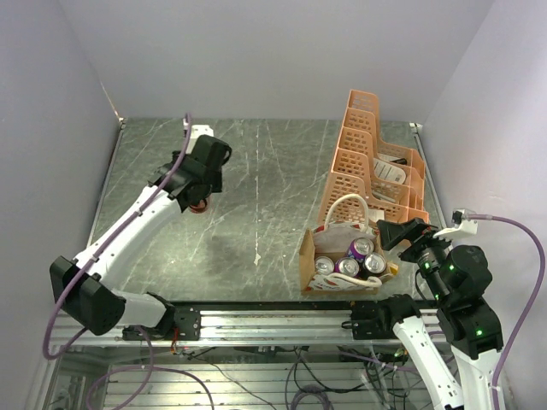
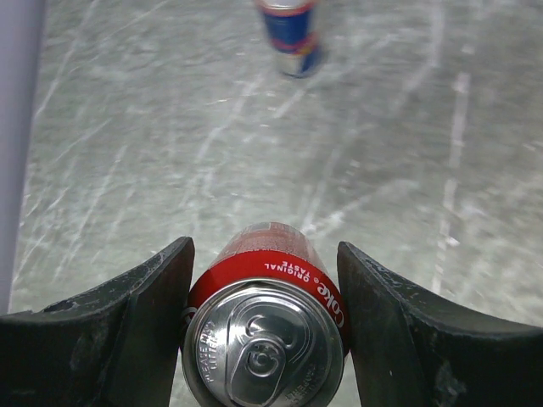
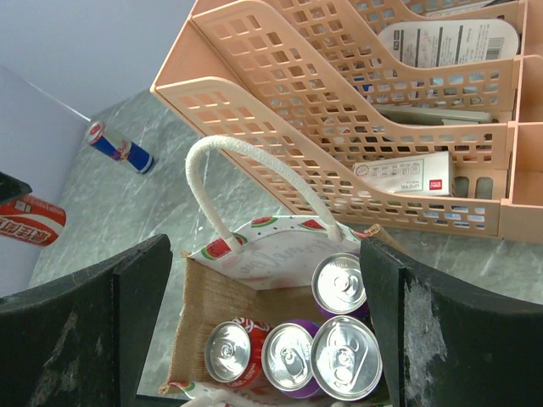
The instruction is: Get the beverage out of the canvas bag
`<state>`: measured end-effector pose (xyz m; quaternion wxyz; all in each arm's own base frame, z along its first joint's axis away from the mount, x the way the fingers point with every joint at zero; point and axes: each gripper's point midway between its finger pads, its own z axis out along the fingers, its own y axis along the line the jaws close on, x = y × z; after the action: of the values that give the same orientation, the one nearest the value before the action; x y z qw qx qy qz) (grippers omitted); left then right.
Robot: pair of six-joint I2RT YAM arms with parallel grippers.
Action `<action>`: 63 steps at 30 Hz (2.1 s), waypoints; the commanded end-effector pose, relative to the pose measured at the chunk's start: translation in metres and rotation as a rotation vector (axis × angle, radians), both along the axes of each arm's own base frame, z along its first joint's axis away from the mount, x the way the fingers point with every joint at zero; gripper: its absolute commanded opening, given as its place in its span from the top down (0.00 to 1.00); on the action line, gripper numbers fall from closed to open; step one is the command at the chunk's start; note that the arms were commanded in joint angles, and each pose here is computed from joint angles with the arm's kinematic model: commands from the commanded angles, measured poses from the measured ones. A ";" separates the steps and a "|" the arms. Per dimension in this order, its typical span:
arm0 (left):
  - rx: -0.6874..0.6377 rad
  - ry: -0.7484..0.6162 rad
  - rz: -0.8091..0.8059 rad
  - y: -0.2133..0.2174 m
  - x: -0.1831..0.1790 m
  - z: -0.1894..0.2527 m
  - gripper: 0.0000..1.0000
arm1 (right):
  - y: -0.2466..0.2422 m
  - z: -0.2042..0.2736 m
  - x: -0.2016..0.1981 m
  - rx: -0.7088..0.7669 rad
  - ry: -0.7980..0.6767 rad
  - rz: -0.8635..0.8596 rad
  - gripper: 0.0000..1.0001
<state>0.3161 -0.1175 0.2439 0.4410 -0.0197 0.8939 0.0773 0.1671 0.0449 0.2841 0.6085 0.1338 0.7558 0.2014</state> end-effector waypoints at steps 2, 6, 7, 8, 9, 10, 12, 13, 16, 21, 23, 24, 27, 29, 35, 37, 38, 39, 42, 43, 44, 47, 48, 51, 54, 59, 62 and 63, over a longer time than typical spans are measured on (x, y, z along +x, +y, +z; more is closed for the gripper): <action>-0.028 -0.171 0.106 0.043 0.046 0.016 0.93 | -0.001 0.000 0.002 -0.016 0.000 -0.004 0.08; -0.073 -0.173 0.151 0.068 0.075 -0.004 0.93 | -0.001 -0.001 0.003 -0.019 0.006 0.000 0.08; -0.087 -0.159 0.146 0.071 0.083 -0.011 0.93 | -0.001 -0.001 0.003 -0.019 0.007 0.000 0.08; -0.111 -0.154 0.131 0.072 0.091 -0.015 0.93 | 0.000 -0.001 0.003 -0.019 0.007 0.002 0.08; -0.123 -0.161 0.108 0.070 0.100 -0.017 0.93 | 0.000 -0.001 0.003 -0.018 0.005 0.001 0.08; -0.124 -0.160 0.090 0.068 0.106 -0.021 0.93 | -0.001 -0.001 0.003 -0.017 0.003 -0.002 0.08; -0.118 -0.144 0.073 0.066 0.116 -0.033 0.93 | -0.001 0.000 0.003 -0.017 0.001 -0.005 0.08; -0.118 -0.131 0.066 0.065 0.120 -0.041 0.93 | -0.001 -0.001 0.003 -0.018 0.005 -0.005 0.08; -0.116 -0.113 0.026 0.060 0.134 -0.055 0.93 | -0.001 -0.001 0.003 -0.016 0.008 -0.005 0.08; -0.102 -0.102 -0.022 0.052 0.152 -0.067 0.93 | -0.002 -0.002 0.003 -0.017 0.008 -0.007 0.08; -0.092 -0.091 -0.013 0.053 0.155 -0.074 0.93 | -0.001 -0.002 0.004 -0.018 0.013 -0.007 0.08; -0.091 -0.084 -0.009 0.053 0.156 -0.079 0.93 | -0.002 -0.003 0.004 -0.019 0.013 -0.009 0.08; -0.105 -0.073 -0.034 0.048 0.160 -0.094 0.93 | -0.002 -0.002 0.004 -0.017 0.011 -0.012 0.08; -0.110 -0.055 -0.044 0.045 0.162 -0.099 0.93 | -0.002 -0.003 0.004 -0.017 0.013 -0.011 0.08; -0.143 -0.071 -0.045 0.050 0.168 -0.103 0.93 | -0.001 -0.002 0.005 -0.021 0.014 -0.006 0.08; -0.138 -0.066 -0.036 0.053 0.169 -0.106 0.92 | -0.001 -0.003 0.006 -0.024 0.018 -0.003 0.08; -0.138 -0.062 -0.039 0.053 0.169 -0.108 0.92 | -0.001 -0.003 0.006 -0.026 0.021 -0.002 0.08; -0.142 -0.057 -0.042 0.053 0.170 -0.109 0.92 | 0.000 -0.004 0.007 -0.027 0.024 0.000 0.08; -0.154 -0.057 -0.051 0.051 0.173 -0.112 0.92 | 0.000 -0.003 0.006 -0.027 0.018 0.000 0.08; -0.157 -0.055 -0.055 0.050 0.175 -0.114 0.92 | -0.001 -0.003 0.006 -0.025 0.015 -0.001 0.08; -0.159 -0.043 -0.056 0.050 0.175 -0.116 0.92 | -0.001 -0.003 0.006 -0.025 0.014 -0.004 0.08; -0.156 -0.033 -0.054 0.051 0.175 -0.119 0.90 | -0.001 -0.003 0.005 -0.023 0.016 -0.004 0.08; -0.154 -0.031 -0.053 0.051 0.175 -0.119 0.88 | -0.001 -0.004 0.005 -0.025 0.017 -0.003 0.08; -0.142 -0.016 -0.039 0.054 0.174 -0.123 0.81 | -0.001 -0.002 0.005 -0.024 0.010 -0.004 0.08; -0.143 0.027 -0.026 0.055 0.172 -0.126 0.62 | -0.001 -0.002 0.004 -0.025 0.009 0.001 0.08; -0.148 -0.025 -0.038 0.055 0.167 -0.103 0.27 | -0.001 -0.001 0.003 -0.024 0.003 0.002 0.08; -0.142 -0.055 -0.038 0.058 0.163 -0.090 0.09 | -0.001 0.001 0.002 -0.023 -0.010 0.004 0.08; -0.139 -0.061 -0.035 0.059 0.162 -0.088 0.09 | -0.001 0.001 0.002 -0.022 -0.011 0.003 0.08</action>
<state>0.4680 -0.0623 0.1011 0.3988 -0.0279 0.9165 0.0150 0.1711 0.0447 0.2802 0.6016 0.1309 0.7638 0.1936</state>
